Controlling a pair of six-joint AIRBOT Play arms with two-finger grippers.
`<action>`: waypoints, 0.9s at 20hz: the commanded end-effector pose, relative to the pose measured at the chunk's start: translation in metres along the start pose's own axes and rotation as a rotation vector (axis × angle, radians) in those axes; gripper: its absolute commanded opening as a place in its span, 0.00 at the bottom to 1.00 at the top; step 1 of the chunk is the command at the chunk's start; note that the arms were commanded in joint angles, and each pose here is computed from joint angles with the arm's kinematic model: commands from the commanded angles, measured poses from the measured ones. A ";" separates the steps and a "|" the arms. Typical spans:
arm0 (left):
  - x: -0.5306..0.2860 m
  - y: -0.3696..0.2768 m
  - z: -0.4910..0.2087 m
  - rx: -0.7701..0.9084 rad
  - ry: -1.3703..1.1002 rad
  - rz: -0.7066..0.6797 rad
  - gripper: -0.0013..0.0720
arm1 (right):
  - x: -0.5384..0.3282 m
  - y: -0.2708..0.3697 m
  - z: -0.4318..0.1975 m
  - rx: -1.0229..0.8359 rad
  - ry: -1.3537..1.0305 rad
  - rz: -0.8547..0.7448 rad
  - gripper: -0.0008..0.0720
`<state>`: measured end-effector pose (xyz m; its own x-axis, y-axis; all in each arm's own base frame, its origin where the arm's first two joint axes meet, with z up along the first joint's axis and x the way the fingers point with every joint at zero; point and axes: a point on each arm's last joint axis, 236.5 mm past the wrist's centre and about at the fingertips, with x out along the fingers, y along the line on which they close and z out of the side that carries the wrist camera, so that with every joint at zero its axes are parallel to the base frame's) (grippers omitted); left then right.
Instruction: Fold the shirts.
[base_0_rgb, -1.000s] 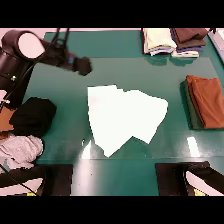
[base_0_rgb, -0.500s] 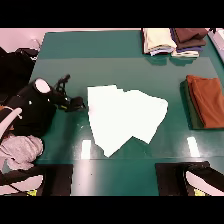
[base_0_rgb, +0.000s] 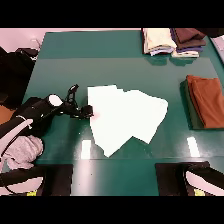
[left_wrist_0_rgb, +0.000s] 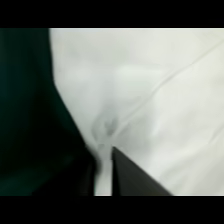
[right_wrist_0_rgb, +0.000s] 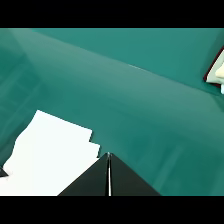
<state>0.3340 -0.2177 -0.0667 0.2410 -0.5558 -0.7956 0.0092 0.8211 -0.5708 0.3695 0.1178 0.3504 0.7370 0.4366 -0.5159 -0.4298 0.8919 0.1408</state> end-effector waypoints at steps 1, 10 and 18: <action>-0.017 0.002 0.024 -0.045 -0.039 -0.019 0.06 | 0.002 -0.005 -0.018 0.009 0.073 -0.007 0.04; -0.168 -0.025 0.144 0.100 -0.385 -0.057 0.05 | 0.076 -0.080 -0.232 0.418 0.457 -0.074 0.27; -0.163 -0.021 0.137 0.105 -0.352 -0.045 0.05 | 0.182 -0.004 -0.344 0.619 0.657 0.230 0.63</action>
<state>0.4283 -0.1276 0.1018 0.5585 -0.5294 -0.6386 0.1193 0.8131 -0.5697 0.3284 0.1200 0.0003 0.1955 0.5697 -0.7983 -0.0519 0.8188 0.5717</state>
